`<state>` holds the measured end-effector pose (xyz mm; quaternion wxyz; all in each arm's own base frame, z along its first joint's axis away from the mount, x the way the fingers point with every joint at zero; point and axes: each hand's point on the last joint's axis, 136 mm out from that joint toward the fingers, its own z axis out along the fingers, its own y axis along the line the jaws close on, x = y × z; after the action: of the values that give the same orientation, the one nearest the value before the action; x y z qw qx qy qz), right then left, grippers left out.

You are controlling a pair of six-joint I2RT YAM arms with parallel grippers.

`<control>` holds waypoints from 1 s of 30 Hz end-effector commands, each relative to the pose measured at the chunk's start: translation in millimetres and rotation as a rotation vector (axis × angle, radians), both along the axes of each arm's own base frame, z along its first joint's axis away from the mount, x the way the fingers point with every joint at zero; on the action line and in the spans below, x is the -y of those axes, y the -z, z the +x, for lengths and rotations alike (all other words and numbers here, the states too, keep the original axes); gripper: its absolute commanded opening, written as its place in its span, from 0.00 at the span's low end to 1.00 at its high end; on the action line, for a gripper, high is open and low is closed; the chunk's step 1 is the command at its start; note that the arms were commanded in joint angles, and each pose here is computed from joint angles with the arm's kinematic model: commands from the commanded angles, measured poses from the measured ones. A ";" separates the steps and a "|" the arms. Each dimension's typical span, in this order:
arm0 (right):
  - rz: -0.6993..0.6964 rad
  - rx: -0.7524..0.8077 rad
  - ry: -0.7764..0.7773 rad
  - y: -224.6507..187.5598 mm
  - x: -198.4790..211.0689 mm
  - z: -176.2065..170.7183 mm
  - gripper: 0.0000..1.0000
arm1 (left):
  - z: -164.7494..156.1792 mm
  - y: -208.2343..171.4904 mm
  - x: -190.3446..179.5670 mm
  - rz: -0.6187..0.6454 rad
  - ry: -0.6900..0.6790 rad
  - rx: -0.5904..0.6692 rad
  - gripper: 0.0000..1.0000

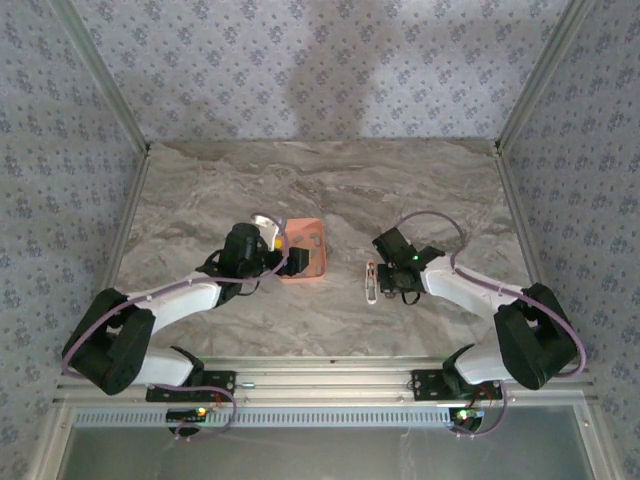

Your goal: Load the staples into the stapler

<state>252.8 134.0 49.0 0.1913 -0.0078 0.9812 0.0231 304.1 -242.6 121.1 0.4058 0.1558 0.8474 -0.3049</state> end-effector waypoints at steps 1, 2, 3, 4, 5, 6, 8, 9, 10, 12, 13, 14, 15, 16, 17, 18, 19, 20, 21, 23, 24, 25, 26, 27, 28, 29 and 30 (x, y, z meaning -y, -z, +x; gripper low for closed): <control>-0.014 -0.012 0.027 7.0 5.4 -3.6 0.17 | 3.2 -13.2 5.7 -0.013 0.016 0.046 0.93; -0.014 -0.012 0.025 7.0 5.1 -3.9 0.17 | 3.2 -13.8 5.7 -0.015 0.016 0.047 0.93; -0.014 -0.015 0.027 7.9 5.3 -4.2 0.17 | 2.8 -13.1 5.5 -0.013 0.017 0.047 0.93; -0.013 -0.016 0.027 8.4 5.2 -4.9 0.17 | 2.9 -13.2 5.2 -0.012 0.016 0.047 0.93; -0.012 -0.016 0.028 8.0 5.4 -4.7 0.17 | 2.8 -12.8 5.2 -0.012 0.016 0.047 0.93; -0.010 -0.018 0.025 8.3 4.7 -5.2 0.17 | 2.8 -12.3 4.8 -0.011 0.015 0.045 0.93; -0.006 -0.016 0.023 7.6 3.2 -4.9 0.17 | 2.6 -11.7 4.8 -0.011 0.015 0.044 0.93; -0.005 -0.015 0.020 7.2 2.2 -4.8 0.17 | 2.2 -11.1 4.8 -0.008 0.016 0.044 0.93; -0.003 -0.012 0.019 6.2 1.1 -4.1 0.17 | 2.6 -11.3 4.5 -0.009 0.015 0.044 0.93; -0.004 -0.011 0.016 5.0 0.4 -4.3 0.16 | 2.5 -11.5 4.5 -0.008 0.016 0.046 0.93; -0.004 -0.008 0.016 3.5 -0.2 -3.3 0.16 | 1.9 -10.9 4.4 -0.007 0.017 0.044 0.93; -0.004 -0.005 0.015 2.0 -0.8 -2.9 0.16 | 1.8 -10.5 4.5 -0.006 0.018 0.043 0.93; -0.002 -0.002 0.013 0.1 -1.6 -2.4 0.16 | 1.8 -10.8 4.7 -0.006 0.018 0.045 0.93; -0.002 0.000 0.014 -2.4 -2.1 -1.9 0.16 | 1.9 -11.1 4.6 -0.005 0.019 0.046 0.93; -0.003 0.005 0.012 -4.7 -2.5 -1.2 0.16 | 1.4 -9.9 4.0 -0.003 0.019 0.044 0.93; -0.004 0.010 0.011 -7.3 -2.8 -0.4 0.16 | 1.6 -10.1 4.0 -0.002 0.017 0.046 0.93; -0.001 0.018 0.010 -10.3 -3.8 0.9 0.16 | 1.6 -10.2 4.0 -0.002 0.018 0.046 0.93; 0.002 0.022 0.012 -11.8 -4.2 1.6 0.16 | 1.5 -9.6 3.9 -0.001 0.018 0.045 0.93; 0.003 0.022 0.011 -12.3 -4.4 1.7 0.16 | 1.3 -9.0 4.0 0.001 0.020 0.044 0.93; 0.002 0.023 0.013 -11.9 -4.4 2.2 0.16 | 1.1 -9.0 3.9 0.002 0.021 0.045 0.93; 0.001 0.018 0.014 -10.6 -4.3 1.5 0.17 | 1.4 -9.3 3.6 0.002 0.020 0.045 0.93; 0.001 0.009 0.013 -9.0 -4.5 0.3 0.16 | 1.1 -9.4 4.0 0.002 0.021 0.046 0.93; -0.002 0.005 0.012 -8.0 -4.5 0.1 0.16 | 1.3 -9.0 3.5 0.004 0.020 0.046 0.93; -0.005 0.001 0.012 -7.2 -4.2 0.0 0.16 | 1.1 -8.2 3.0 0.006 0.019 0.044 0.93; -0.006 0.000 0.011 -6.4 -4.3 -0.2 0.16 | 1.1 -8.3 3.0 0.007 0.019 0.045 0.93; -0.008 -0.003 0.010 -5.2 -3.9 -0.7 0.16 | 0.9 -8.3 3.1 0.007 0.020 0.044 0.93; -0.009 -0.008 0.010 -4.0 -4.1 -1.2 0.16 | 0.9 -8.0 3.1 0.007 0.019 0.043 0.93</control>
<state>251.9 138.3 51.0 0.1919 -0.0076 0.9810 0.0263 303.9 -242.5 120.8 0.4072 0.1610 0.8467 -0.3022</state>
